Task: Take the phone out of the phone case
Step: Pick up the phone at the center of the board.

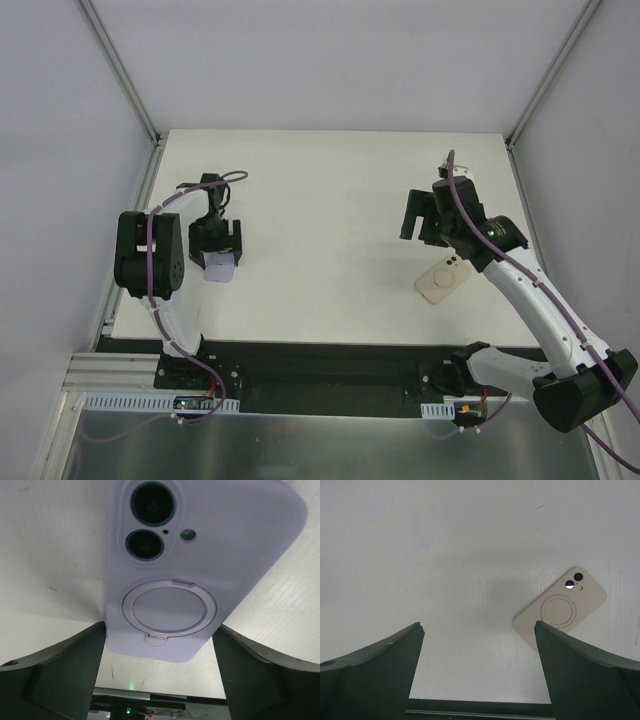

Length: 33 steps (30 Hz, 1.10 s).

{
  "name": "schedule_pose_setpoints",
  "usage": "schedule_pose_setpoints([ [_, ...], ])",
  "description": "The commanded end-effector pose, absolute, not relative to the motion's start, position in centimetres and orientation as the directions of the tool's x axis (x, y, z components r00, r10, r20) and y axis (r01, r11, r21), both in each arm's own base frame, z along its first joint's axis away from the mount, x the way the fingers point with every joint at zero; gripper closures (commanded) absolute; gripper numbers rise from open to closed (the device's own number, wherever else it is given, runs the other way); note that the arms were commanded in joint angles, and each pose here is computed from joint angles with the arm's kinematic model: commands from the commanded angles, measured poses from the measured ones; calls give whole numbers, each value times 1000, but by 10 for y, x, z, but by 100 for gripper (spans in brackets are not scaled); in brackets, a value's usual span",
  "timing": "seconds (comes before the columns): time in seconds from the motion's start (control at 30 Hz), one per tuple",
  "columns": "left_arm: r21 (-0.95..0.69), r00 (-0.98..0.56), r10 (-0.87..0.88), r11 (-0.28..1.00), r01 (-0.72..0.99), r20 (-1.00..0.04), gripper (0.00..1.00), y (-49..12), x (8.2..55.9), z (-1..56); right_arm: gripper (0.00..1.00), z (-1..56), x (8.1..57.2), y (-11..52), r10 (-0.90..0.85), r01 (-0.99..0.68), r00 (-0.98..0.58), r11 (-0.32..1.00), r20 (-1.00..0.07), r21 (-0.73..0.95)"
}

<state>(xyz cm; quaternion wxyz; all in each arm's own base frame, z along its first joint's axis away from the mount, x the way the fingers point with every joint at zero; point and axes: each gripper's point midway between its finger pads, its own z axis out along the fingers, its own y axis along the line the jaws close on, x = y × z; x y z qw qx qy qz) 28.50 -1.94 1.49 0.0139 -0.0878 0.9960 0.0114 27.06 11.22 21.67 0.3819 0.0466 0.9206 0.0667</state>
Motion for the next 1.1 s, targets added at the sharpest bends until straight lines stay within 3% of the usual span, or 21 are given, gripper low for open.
schedule_pose_setpoints([
  [0.0, 4, -982, -188, 982, -188, 5, 32, -27, 287, 2, 4, 227, 271, 117, 170, 27, -669, 978, -723, 205],
  [0.1, -33, -982, -188, 982, -188, -12, 51, -34, 292, 7, 4, 226, 267, 113, 173, 32, -663, 979, -728, 203],
  [0.13, -42, -984, -179, 983, -178, -21, 73, -38, 293, 10, 4, 225, 265, 112, 171, 32, -664, 979, -728, 200],
  [0.17, -51, -984, -174, 984, -172, -39, 78, -42, 294, 16, 4, 227, 265, 110, 175, 35, -656, 979, -734, 202],
  [0.27, -112, -987, -129, 987, -118, -96, 80, -69, 298, 35, 4, 227, 263, 109, 184, 40, -655, 977, -733, 210],
  [0.3, -130, -988, -106, 987, -92, -108, 90, -79, 298, 40, 4, 228, 263, 115, 180, 13, -657, 974, -732, 228],
  [0.37, -165, -989, -29, 986, -5, -146, 97, -112, 298, 51, 4, 217, 263, 125, 180, -22, -670, 965, -721, 261],
  [0.4, -176, -988, -11, 984, 17, -156, 98, -122, 300, 53, 4, 220, 271, 142, 204, -74, -654, 941, -728, 331],
  [0.5, -230, -982, 63, 968, 105, -181, 98, -164, 303, 64, 3, 200, 275, 170, 299, -79, -727, 858, -618, 507],
  [0.57, -247, -976, 82, 960, 132, -200, 96, -177, 306, 72, 3, 187, 276, 179, 330, -40, -761, 836, -559, 547],
  [0.67, -244, -969, 76, 960, 135, -235, 90, -178, 306, 83, 3, 183, 275, 183, 332, -42, -774, 823, -540, 566],
  [0.73, -166, -960, 64, 980, 113, -274, 75, -161, 309, 86, 3, 181, 274, 178, 328, -32, -769, 837, -548, 546],
  [0.8, -108, -951, 48, 991, 84, -304, 55, -145, 311, 92, 3, 181, 273, 174, 322, -25, -766, 850, -556, 526],
  [0.83, -79, -952, 23, 996, 49, -307, 37, -131, 312, 91, 3, 182, 273, 172, 322, -21, -765, 853, -558, 521],
  [0.93, -45, -955, -30, 999, -17, -294, 9, -106, 308, 85, 3, 183, 273, 169, 317, -17, -764, 861, -562, 509],
  [1.0, -40, -956, -92, 996, -84, -277, 1, -85, 305, 80, 3, 183, 271, 167, 314, -12, -764, 867, -563, 499],
  [1.07, -29, -953, -145, 989, -142, -265, 1, -64, 304, 75, 3, 182, 270, 165, 312, -8, -765, 871, -564, 492],
])
